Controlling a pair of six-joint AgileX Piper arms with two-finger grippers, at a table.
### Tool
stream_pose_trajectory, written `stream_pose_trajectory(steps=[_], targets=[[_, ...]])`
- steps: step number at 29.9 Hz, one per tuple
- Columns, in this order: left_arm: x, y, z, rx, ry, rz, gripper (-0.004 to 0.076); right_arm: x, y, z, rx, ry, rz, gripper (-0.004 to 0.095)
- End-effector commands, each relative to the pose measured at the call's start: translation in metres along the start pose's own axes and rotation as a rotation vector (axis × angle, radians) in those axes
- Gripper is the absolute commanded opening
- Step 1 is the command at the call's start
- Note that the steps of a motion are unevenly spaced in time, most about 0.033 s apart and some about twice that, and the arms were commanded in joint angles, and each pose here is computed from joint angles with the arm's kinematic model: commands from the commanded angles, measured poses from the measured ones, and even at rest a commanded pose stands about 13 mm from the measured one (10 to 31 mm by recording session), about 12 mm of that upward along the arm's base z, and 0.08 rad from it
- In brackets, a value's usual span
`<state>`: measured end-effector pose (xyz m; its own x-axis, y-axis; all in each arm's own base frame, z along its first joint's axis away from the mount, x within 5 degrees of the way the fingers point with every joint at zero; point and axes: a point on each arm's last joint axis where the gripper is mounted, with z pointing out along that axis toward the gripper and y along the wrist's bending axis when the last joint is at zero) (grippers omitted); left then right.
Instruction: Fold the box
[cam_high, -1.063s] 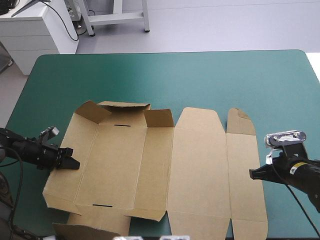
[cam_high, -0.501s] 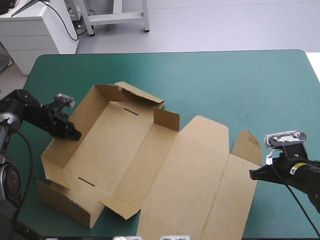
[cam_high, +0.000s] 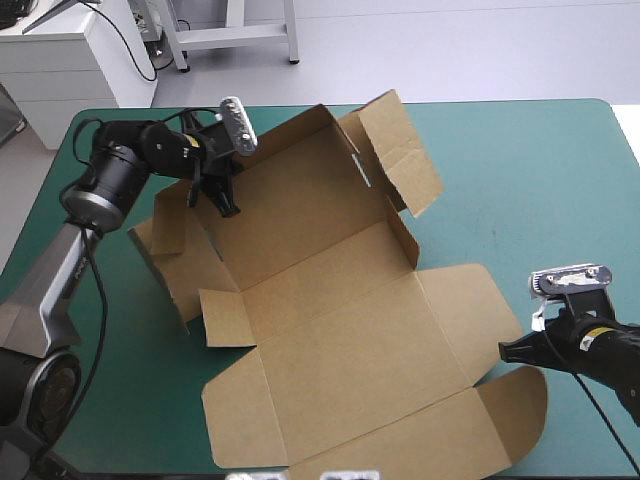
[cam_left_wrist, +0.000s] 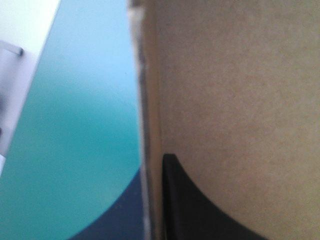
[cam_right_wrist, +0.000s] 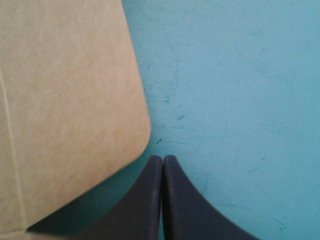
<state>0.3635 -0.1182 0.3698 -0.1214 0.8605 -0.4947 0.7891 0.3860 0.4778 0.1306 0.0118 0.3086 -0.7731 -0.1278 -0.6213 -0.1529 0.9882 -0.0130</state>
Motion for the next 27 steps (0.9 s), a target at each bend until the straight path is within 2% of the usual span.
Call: stream_pose_trajectory(steps=[1, 6, 9, 13, 22, 27], targets=[[-0.047, -0.004, -0.025, -0.198, -0.133, 0.161, -0.0008, -0.008, -0.001, -0.007, 0.010, -0.066, 0.007, -0.0021], [-0.085, -0.030, -0.026, -0.277, -0.193, 0.344, -0.0008, -0.009, -0.001, -0.007, 0.008, -0.066, 0.013, -0.0021], [-0.104, -0.045, -0.029, -0.307, -0.239, 0.372, -0.0008, -0.009, -0.001, -0.007, -0.001, -0.067, 0.019, -0.0021], [-0.117, -0.057, -0.032, -0.354, -0.229, 0.402, -0.0008, -0.009, 0.000, -0.007, -0.011, -0.069, 0.027, -0.0021], [-0.133, -0.071, -0.042, -0.489, -0.202, 0.265, -0.0008, -0.009, 0.001, -0.007, -0.013, -0.066, 0.028, -0.0021], [-0.140, -0.081, -0.045, -0.521, -0.191, 0.324, -0.0008, -0.010, 0.002, -0.008, -0.027, -0.072, 0.038, -0.0021]])
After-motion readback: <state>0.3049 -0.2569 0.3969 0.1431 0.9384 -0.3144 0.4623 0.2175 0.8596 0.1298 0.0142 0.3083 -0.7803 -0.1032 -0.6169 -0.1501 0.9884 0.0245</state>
